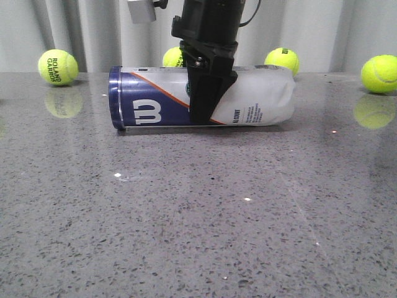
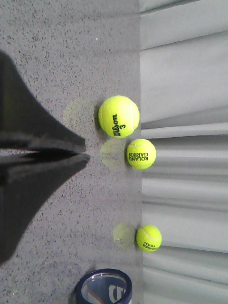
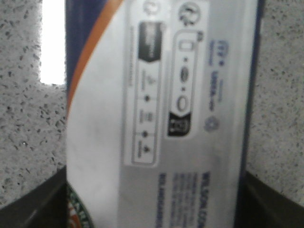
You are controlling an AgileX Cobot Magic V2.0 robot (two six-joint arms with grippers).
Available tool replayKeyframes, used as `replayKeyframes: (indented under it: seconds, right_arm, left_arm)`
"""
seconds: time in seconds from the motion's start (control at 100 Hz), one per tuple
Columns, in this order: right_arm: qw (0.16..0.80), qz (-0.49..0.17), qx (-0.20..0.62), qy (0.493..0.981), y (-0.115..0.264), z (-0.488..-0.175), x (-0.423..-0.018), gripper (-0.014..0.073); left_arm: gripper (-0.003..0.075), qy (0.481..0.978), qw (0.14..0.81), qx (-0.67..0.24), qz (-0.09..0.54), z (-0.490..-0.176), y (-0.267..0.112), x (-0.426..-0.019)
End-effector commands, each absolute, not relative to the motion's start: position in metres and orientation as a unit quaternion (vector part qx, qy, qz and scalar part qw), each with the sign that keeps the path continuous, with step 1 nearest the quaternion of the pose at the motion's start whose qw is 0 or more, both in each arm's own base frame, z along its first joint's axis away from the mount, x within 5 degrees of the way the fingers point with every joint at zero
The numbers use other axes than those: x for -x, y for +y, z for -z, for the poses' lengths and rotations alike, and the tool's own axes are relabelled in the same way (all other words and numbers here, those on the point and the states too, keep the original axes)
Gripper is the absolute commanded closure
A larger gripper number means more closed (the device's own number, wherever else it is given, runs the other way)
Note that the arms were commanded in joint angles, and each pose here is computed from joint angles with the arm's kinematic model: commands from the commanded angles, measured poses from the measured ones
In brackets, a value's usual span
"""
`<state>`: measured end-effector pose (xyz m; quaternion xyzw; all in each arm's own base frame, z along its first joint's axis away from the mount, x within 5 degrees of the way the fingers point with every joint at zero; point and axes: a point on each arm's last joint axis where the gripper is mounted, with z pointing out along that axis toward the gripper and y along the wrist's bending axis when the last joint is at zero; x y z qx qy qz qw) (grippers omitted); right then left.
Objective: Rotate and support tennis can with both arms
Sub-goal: 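Roll the can with the right gripper so its navy end faces sideways, then open the right gripper and lift it away from the can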
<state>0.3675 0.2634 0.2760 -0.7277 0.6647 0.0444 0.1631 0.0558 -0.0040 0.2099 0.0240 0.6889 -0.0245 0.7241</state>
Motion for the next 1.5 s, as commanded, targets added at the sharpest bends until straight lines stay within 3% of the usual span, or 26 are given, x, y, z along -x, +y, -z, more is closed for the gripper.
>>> replayKeyframes:
  seconds: [0.0, 0.1, 0.18, 0.56, 0.97, 1.11, 1.23, 1.49]
  right_arm:
    - [0.164, -0.052, 0.733, 0.659, 0.257, -0.304, -0.356, 0.0224]
    - [0.164, -0.053, 0.727, 0.665, 0.257, -0.304, -0.356, 0.0023]
    - [0.164, -0.053, 0.727, 0.665, 0.257, -0.304, -0.356, -0.0073]
    - [0.168, -0.053, 0.722, 0.669, 0.255, -0.311, -0.353, -0.0038]
    - [0.225, -0.055, 0.67, 0.706, 0.24, -0.364, -0.331, -0.0038]
    - [0.247, -0.076, 0.586, 0.768, 0.231, -0.389, -0.318, -0.0038]
    - [0.26, -0.097, 0.468, 0.839, 0.221, -0.408, -0.308, -0.0038]
    - [0.262, -0.079, 0.309, 0.911, 0.192, -0.421, -0.287, -0.0038]
  left_arm:
    - [0.074, 0.665, 0.746, -0.016, 0.029, -0.204, -0.003, -0.055]
    - [0.074, 0.665, 0.746, -0.016, 0.029, -0.204, -0.003, -0.055]
    - [0.074, 0.665, 0.746, -0.016, 0.029, -0.204, -0.003, -0.055]
    - [0.074, 0.665, 0.746, -0.016, 0.029, -0.204, -0.003, -0.055]
    - [0.074, 0.665, 0.746, -0.016, 0.029, -0.204, -0.003, -0.055]
    - [0.074, 0.665, 0.746, -0.016, 0.029, -0.204, -0.003, -0.055]
    - [0.074, 0.665, 0.746, -0.016, 0.029, -0.204, -0.003, -0.055]
    - [0.074, 0.665, 0.746, -0.016, 0.029, -0.204, -0.003, -0.055]
